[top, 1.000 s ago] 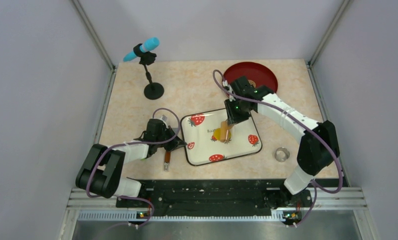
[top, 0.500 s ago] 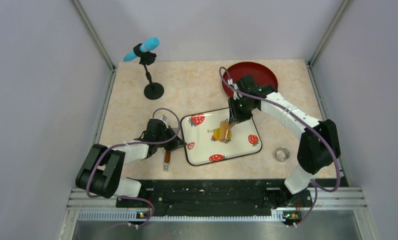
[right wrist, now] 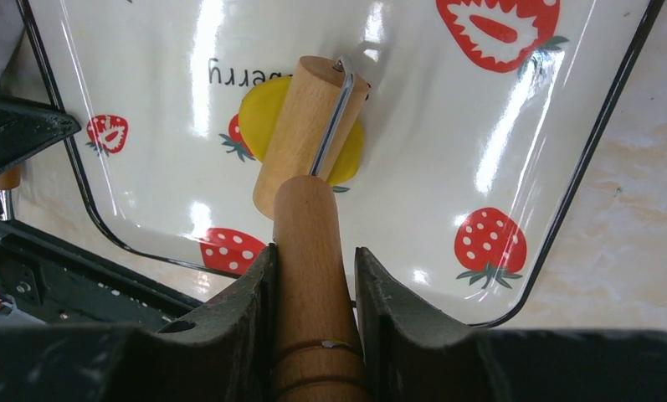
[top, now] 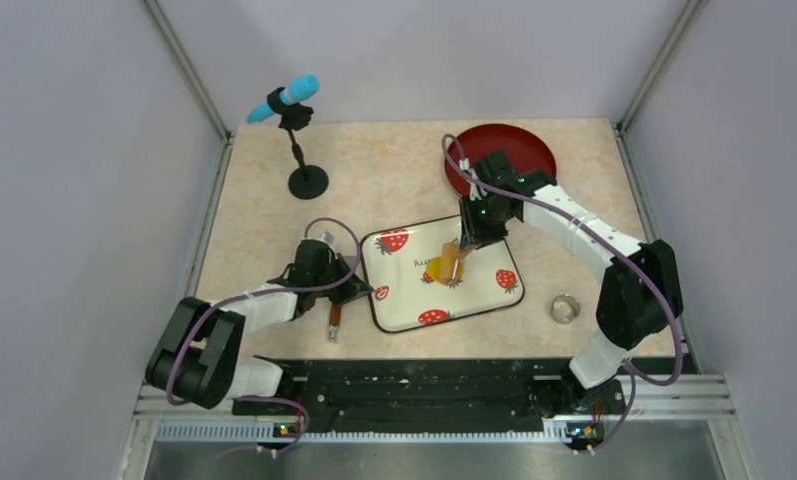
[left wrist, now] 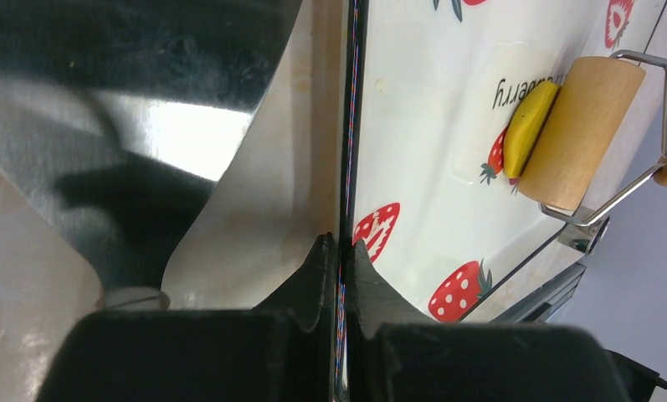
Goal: Roll out the dumpling wrappers from the dough
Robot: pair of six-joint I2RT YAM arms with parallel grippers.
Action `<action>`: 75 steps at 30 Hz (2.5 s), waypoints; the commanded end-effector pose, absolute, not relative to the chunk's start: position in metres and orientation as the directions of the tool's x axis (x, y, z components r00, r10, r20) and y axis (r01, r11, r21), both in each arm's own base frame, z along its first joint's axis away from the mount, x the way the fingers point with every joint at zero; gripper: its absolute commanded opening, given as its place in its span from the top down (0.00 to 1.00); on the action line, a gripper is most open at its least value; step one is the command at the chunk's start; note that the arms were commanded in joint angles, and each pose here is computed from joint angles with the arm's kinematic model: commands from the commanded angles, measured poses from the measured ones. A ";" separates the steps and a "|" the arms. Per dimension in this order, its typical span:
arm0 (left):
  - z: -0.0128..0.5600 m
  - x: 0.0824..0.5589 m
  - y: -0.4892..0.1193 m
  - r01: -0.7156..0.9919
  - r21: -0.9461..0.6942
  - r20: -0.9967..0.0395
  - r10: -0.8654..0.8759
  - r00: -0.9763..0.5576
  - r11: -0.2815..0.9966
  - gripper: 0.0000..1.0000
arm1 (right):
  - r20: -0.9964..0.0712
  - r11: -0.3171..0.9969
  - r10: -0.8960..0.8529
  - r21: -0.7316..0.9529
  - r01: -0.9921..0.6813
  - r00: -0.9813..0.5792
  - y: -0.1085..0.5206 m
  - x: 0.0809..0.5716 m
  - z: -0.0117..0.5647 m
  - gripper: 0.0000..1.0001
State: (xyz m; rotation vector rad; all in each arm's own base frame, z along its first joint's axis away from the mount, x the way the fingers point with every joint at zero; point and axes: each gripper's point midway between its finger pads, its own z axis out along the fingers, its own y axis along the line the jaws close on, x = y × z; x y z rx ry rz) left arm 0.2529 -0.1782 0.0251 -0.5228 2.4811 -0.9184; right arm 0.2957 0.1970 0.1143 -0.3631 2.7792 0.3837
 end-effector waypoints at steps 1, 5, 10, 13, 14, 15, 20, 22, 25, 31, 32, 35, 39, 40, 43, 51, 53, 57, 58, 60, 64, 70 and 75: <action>-0.001 0.231 -0.136 -0.332 -0.530 -0.274 -0.528 -0.804 0.781 1.00 | -0.006 0.923 -0.250 -0.303 -0.236 -0.968 0.072 0.252 0.056 1.00; -0.002 0.231 -0.128 -0.354 -0.520 -0.264 -0.541 -0.799 0.777 1.00 | 0.008 0.921 -0.242 -0.315 -0.232 -0.970 0.070 0.248 0.054 1.00; -0.006 0.234 -0.118 -0.386 -0.502 -0.251 -0.558 -0.791 0.774 1.00 | 0.021 0.920 -0.232 -0.320 -0.226 -0.973 0.069 0.246 0.051 1.00; -0.008 0.235 -0.110 -0.406 -0.498 -0.248 -0.574 -0.780 0.767 1.00 | 0.027 0.922 -0.227 -0.317 -0.223 -0.974 0.070 0.245 0.051 1.00; -0.007 0.235 -0.109 -0.406 -0.500 -0.250 -0.577 -0.778 0.765 1.00 | 0.026 0.924 -0.225 -0.313 -0.222 -0.974 0.070 0.245 0.052 1.00; -0.006 0.237 -0.107 -0.405 -0.501 -0.255 -0.578 -0.775 0.765 1.00 | -0.011 0.930 -0.224 -0.300 -0.211 -0.974 0.075 0.253 0.051 1.00; -0.004 0.242 -0.101 -0.406 -0.486 -0.275 -0.576 -0.769 0.774 1.00 | 0.014 0.928 -0.219 -0.304 -0.213 -0.976 0.073 0.246 0.062 1.00; -0.003 0.242 -0.103 -0.400 -0.494 -0.273 -0.575 -0.771 0.772 1.00 | 0.017 0.931 -0.217 -0.296 -0.212 -0.976 0.074 0.246 0.061 1.00; -0.002 0.243 -0.103 -0.396 -0.498 -0.275 -0.573 -0.772 0.772 1.00 | 0.023 0.932 -0.215 -0.294 -0.212 -0.976 0.075 0.245 0.059 1.00; 0.000 0.244 -0.100 -0.391 -0.505 -0.283 -0.576 -0.767 0.770 1.00 | 0.030 0.930 -0.216 -0.298 -0.215 -0.976 0.075 0.244 0.058 1.00; 0.001 0.244 -0.099 -0.390 -0.504 -0.286 -0.575 -0.766 0.771 1.00 | 0.033 0.930 -0.218 -0.297 -0.217 -0.976 0.075 0.244 0.057 1.00; 0.002 0.245 -0.097 -0.385 -0.509 -0.288 -0.574 -0.767 0.770 1.00 | 0.040 0.930 -0.221 -0.291 -0.223 -0.975 0.076 0.243 0.055 1.00; 0.003 0.246 -0.098 -0.369 -0.518 -0.287 -0.563 -0.775 0.771 1.00 | 0.048 0.930 -0.231 -0.283 -0.235 -0.972 0.079 0.242 0.053 1.00; 0.004 0.246 -0.099 -0.358 -0.523 -0.289 -0.557 -0.779 0.773 1.00 | 0.051 0.929 -0.237 -0.281 -0.242 -0.970 0.080 0.241 0.052 1.00; 0.006 0.248 -0.101 -0.338 -0.526 -0.291 -0.539 -0.790 0.780 1.00 | 0.061 0.926 -0.249 -0.277 -0.256 -0.966 0.083 0.240 0.048 1.00; 0.009 0.250 -0.104 -0.306 -0.538 -0.297 -0.516 -0.803 0.786 1.00 | 0.039 0.933 -0.283 -0.222 -0.285 -0.958 0.098 0.239 0.045 1.00; 0.008 0.249 -0.107 -0.290 -0.549 -0.292 -0.505 -0.812 0.784 1.00 | -0.018 0.937 -0.309 -0.175 -0.301 -0.951 0.112 0.247 0.054 1.00; 0.006 0.249 -0.113 -0.269 -0.566 -0.280 -0.488 -0.827 0.779 1.00 | -0.215 0.942 -0.336 -0.060 -0.331 -0.917 0.146 0.274 0.099 1.00; 0.006 0.249 -0.113 -0.266 -0.568 -0.278 -0.485 -0.829 0.779 1.00 | -0.261 0.940 -0.337 -0.041 -0.338 -0.905 0.153 0.280 0.111 1.00; 0.005 0.250 -0.114 -0.264 -0.569 -0.277 -0.483 -0.830 0.779 1.00 | -0.359 0.931 -0.341 0.001 -0.365 -0.869 0.169 0.291 0.139 1.00; 0.006 0.249 -0.114 -0.258 -0.571 -0.280 -0.480 -0.831 0.780 1.00 | -0.488 0.900 -0.336 0.087 -0.427 -0.805 0.197 0.302 0.178 1.00; 0.006 0.246 -0.114 -0.254 -0.572 -0.281 -0.477 -0.832 0.780 1.00 | -0.583 0.850 -0.367 0.106 -0.516 -0.724 0.236 0.312 0.201 1.00; 0.005 0.247 -0.114 -0.255 -0.572 -0.276 -0.476 -0.835 0.779 1.00 | -0.573 0.834 -0.401 0.094 -0.544 -0.715 0.254 0.318 0.197 1.00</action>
